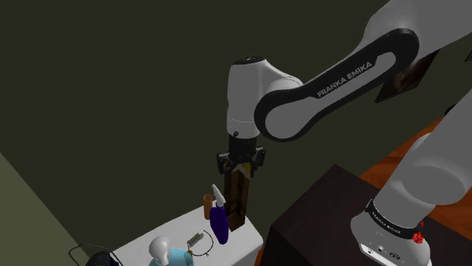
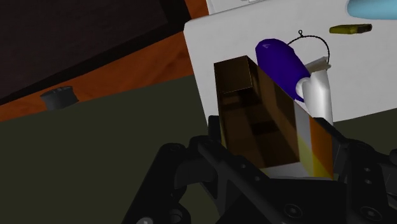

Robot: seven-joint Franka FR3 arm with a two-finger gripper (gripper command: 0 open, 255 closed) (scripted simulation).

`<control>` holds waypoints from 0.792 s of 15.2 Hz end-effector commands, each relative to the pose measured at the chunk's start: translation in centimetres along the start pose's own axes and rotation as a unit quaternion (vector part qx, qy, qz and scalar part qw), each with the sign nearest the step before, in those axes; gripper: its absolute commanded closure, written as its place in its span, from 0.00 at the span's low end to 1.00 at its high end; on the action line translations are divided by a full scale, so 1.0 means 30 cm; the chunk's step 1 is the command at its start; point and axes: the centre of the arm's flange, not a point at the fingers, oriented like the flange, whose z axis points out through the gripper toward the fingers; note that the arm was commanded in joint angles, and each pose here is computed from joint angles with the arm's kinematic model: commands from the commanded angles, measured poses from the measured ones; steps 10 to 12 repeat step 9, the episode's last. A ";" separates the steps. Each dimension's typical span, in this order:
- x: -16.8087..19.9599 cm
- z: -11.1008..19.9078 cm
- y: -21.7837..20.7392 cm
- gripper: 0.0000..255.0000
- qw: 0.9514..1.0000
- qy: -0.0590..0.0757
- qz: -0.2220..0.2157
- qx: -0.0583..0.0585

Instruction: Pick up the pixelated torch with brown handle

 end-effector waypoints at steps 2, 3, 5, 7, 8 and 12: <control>-0.004 -0.057 -0.001 1.00 1.000 0.000 0.000 0.000; -0.005 -0.075 -0.001 1.00 1.000 0.000 0.000 0.000; -0.007 -0.110 -0.001 1.00 1.000 0.000 0.000 0.000; -0.008 -0.145 -0.001 1.00 1.000 0.000 0.000 0.000; -0.008 -0.148 -0.001 1.00 1.000 0.000 0.000 0.000; -0.008 -0.148 -0.001 1.00 1.000 0.000 0.000 0.000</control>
